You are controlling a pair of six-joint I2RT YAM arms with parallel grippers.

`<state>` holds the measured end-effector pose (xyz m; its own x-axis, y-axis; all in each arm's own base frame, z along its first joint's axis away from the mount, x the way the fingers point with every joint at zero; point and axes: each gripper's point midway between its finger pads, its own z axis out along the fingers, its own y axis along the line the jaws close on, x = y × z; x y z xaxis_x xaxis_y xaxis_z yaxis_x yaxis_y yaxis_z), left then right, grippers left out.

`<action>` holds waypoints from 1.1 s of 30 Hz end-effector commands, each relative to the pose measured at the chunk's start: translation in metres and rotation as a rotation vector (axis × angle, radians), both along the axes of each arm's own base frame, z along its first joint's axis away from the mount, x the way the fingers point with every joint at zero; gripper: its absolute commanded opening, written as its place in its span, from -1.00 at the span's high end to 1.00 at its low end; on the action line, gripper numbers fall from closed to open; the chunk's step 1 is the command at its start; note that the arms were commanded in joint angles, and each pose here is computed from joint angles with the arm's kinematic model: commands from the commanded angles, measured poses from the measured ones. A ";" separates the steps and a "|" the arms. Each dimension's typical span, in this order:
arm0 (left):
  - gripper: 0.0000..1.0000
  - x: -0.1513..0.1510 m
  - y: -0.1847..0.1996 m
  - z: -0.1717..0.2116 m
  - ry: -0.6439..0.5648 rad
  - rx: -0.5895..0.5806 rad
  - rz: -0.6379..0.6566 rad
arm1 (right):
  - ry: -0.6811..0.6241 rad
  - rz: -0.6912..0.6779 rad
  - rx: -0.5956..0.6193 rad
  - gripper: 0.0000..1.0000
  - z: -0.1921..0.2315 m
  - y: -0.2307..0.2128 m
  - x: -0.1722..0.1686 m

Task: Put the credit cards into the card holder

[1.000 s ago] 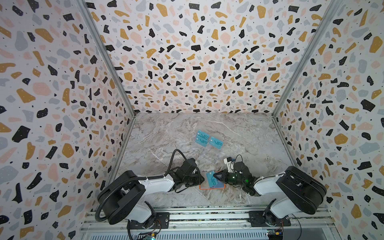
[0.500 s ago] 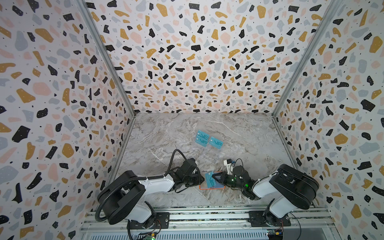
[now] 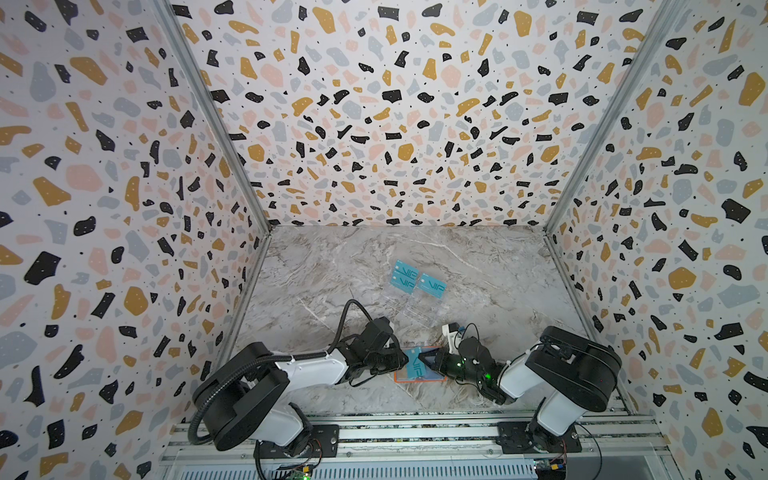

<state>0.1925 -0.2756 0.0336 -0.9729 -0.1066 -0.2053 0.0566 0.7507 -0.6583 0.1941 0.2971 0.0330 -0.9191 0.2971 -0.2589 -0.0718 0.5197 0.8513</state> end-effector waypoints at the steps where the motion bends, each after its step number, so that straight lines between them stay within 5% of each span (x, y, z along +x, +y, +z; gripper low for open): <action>1: 0.57 -0.004 0.001 0.000 0.002 -0.005 -0.004 | -0.006 0.000 -0.115 0.54 -0.006 -0.008 0.001; 4: 0.57 -0.003 0.002 0.002 -0.005 -0.009 0.007 | -0.019 0.014 -0.205 0.18 -0.006 -0.015 0.001; 8: 0.55 0.003 0.002 0.014 -0.037 -0.014 0.023 | -0.043 0.038 -0.283 0.03 0.000 -0.023 -0.001; 19: 0.18 0.021 0.026 0.013 -0.102 0.141 0.049 | -0.022 0.199 -0.352 -0.04 0.018 -0.005 -0.013; 27: -0.02 0.013 0.025 -0.002 -0.078 0.123 0.030 | 0.033 0.282 -0.401 -0.11 0.006 0.005 -0.035; 33: 0.01 0.008 0.022 -0.006 -0.061 0.060 0.041 | 0.034 0.293 -0.389 -0.10 0.009 0.019 -0.035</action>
